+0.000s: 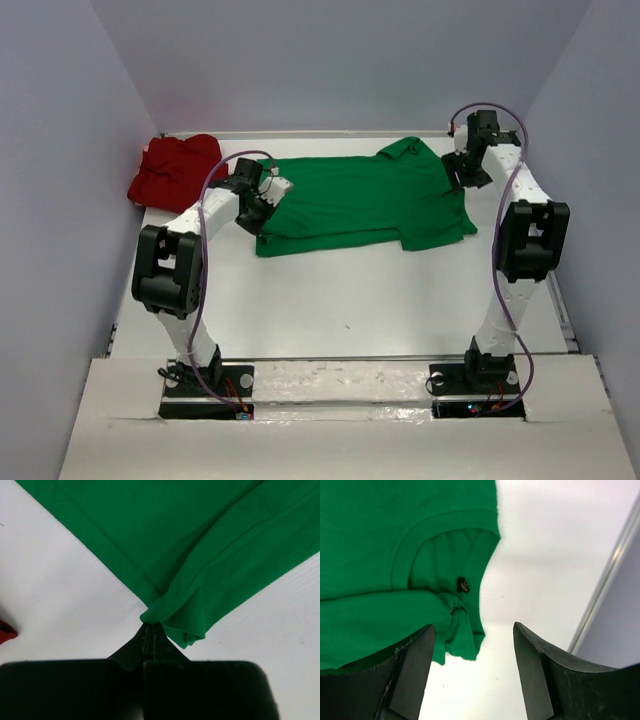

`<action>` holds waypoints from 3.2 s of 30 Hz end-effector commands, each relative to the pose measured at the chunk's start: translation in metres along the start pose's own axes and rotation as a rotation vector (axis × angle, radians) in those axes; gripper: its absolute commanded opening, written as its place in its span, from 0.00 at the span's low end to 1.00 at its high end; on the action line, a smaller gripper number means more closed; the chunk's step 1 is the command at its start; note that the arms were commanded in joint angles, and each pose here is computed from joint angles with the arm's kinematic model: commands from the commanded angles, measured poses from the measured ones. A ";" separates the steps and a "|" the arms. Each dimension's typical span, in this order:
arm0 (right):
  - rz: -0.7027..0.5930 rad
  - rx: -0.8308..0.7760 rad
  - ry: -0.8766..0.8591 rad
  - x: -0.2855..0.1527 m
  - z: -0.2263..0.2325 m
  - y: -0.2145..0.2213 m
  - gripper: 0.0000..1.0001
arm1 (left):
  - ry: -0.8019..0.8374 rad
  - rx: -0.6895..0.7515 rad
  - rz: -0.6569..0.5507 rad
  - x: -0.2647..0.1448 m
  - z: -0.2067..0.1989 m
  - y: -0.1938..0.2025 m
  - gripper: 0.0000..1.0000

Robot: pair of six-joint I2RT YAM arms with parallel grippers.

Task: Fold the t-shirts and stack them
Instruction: Fold the flattened tshirt in 1/3 of the way

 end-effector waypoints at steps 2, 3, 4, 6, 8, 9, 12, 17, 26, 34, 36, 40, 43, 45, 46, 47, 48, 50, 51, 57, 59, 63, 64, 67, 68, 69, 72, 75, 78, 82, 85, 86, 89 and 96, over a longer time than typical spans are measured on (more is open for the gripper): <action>-0.111 0.035 -0.001 -0.049 -0.007 -0.005 0.69 | -0.017 0.046 -0.005 0.013 0.012 -0.016 0.00; -0.119 0.036 0.003 -0.055 -0.007 -0.004 0.69 | -0.011 0.046 0.002 0.016 0.012 -0.016 0.00; -0.119 0.036 0.006 -0.057 -0.008 -0.002 0.69 | -0.010 0.048 0.001 0.017 0.014 -0.019 0.00; -0.110 0.029 0.021 -0.060 -0.009 0.004 0.69 | -0.014 0.048 0.002 0.021 0.018 -0.024 0.00; -0.101 0.026 0.036 -0.061 -0.010 0.007 0.70 | -0.027 0.053 0.003 0.022 0.022 -0.028 0.00; -0.102 0.025 0.037 -0.063 -0.010 0.008 0.70 | -0.042 0.054 0.012 0.022 0.024 -0.028 0.00; -0.089 0.022 0.039 -0.063 -0.010 0.012 0.70 | -0.093 0.051 0.035 0.023 0.030 -0.028 0.00; -0.061 0.020 -0.017 -0.061 -0.004 0.017 0.70 | -0.162 0.043 0.076 0.019 0.035 -0.024 0.00; -0.039 0.000 -0.032 -0.070 -0.003 0.026 0.70 | -0.221 0.035 0.168 0.019 0.031 -0.004 0.09; -0.033 -0.004 -0.056 -0.076 0.000 0.034 0.70 | -0.196 0.053 0.149 0.019 0.019 -0.006 0.44; -0.042 -0.019 -0.068 -0.080 0.000 0.034 0.70 | -0.207 0.055 0.136 0.014 0.020 -0.009 0.42; -0.075 -0.099 -0.130 -0.095 0.003 0.038 0.70 | -0.306 0.053 0.122 -0.005 0.030 -0.016 0.49; -0.096 -0.177 -0.166 -0.106 0.004 0.045 0.70 | -0.409 0.042 0.086 -0.031 0.041 -0.026 0.61; -0.107 -0.224 -0.154 -0.113 0.001 0.049 0.70 | -0.502 0.035 0.094 -0.048 0.049 -0.029 0.60; -0.104 -0.233 -0.143 -0.115 0.000 0.051 0.70 | -0.542 0.031 0.101 -0.054 0.053 -0.029 0.59; -0.084 -0.252 -0.124 -0.112 -0.002 0.056 0.70 | -0.585 0.030 0.114 -0.059 0.057 -0.028 0.59; -0.086 -0.261 -0.118 -0.115 -0.002 0.059 0.70 | -0.648 0.024 0.137 -0.067 0.061 -0.026 0.59; -0.073 -0.275 -0.115 -0.112 -0.002 0.067 0.70 | -0.723 0.018 0.159 -0.079 0.064 -0.022 0.59; -0.077 -0.281 -0.122 -0.112 -0.001 0.069 0.70 | -0.745 0.015 0.160 -0.083 0.064 -0.021 0.59; -0.081 -0.406 -0.364 -0.124 0.023 0.090 0.70 | -0.523 -0.037 -0.058 -0.099 0.053 -0.024 0.63; -0.073 -0.489 -0.417 -0.122 0.028 0.096 0.69 | -0.434 -0.046 -0.111 -0.101 0.051 -0.021 0.63; -0.067 -0.619 -0.435 -0.113 0.034 0.104 0.69 | -0.302 -0.096 -0.176 -0.098 0.050 -0.004 0.62; -0.056 -0.650 -0.455 -0.112 0.039 0.107 0.69 | -0.296 -0.122 -0.181 -0.098 0.055 0.004 0.62; -0.027 -0.743 -0.548 -0.112 0.056 0.114 0.68 | -0.303 -0.153 -0.181 -0.097 0.060 0.025 0.62; -0.028 -0.779 -0.572 -0.112 0.062 0.115 0.68 | -0.320 -0.164 -0.189 -0.102 0.062 0.030 0.62; -0.008 -0.814 -0.597 -0.109 0.071 0.122 0.68 | -0.321 -0.177 -0.181 -0.101 0.061 0.038 0.62; -0.038 -0.919 -0.585 -0.095 0.088 0.127 0.66 | -0.374 -0.219 -0.195 -0.110 0.068 0.056 0.62; -0.043 -0.983 -0.548 -0.079 0.099 0.130 0.64 | -0.409 -0.256 -0.209 -0.119 0.072 0.069 0.62; -0.047 -1.047 -0.500 -0.055 0.109 0.130 0.63 | -0.432 -0.278 -0.207 -0.123 0.074 0.079 0.62; -0.102 -1.096 -0.405 -0.033 0.108 0.122 0.62 | -0.473 -0.308 -0.224 -0.127 0.079 0.092 0.62; -0.094 -1.113 -0.393 -0.023 0.109 0.122 0.61 | -0.487 -0.332 -0.220 -0.127 0.082 0.100 0.62; -0.093 -1.116 -0.390 -0.021 0.109 0.122 0.61 | -0.495 -0.338 -0.221 -0.128 0.083 0.102 0.62; -0.111 -1.145 -0.335 -0.009 0.108 0.119 0.60 | -0.509 -0.347 -0.227 -0.132 0.082 0.106 0.62; -0.113 -1.108 -0.328 0.003 0.112 0.109 0.58 | -0.537 -0.345 -0.261 -0.139 0.074 0.111 0.63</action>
Point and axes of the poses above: each gripper's point midway between its finger pads, its own x axis out along the fingers, its own z axis along the line the jaws close on, y = z × x, the point moved 8 cm from there along -x, back along the fingers, and after that the axes turned 8 degrees about x, right-handed, at the moved point
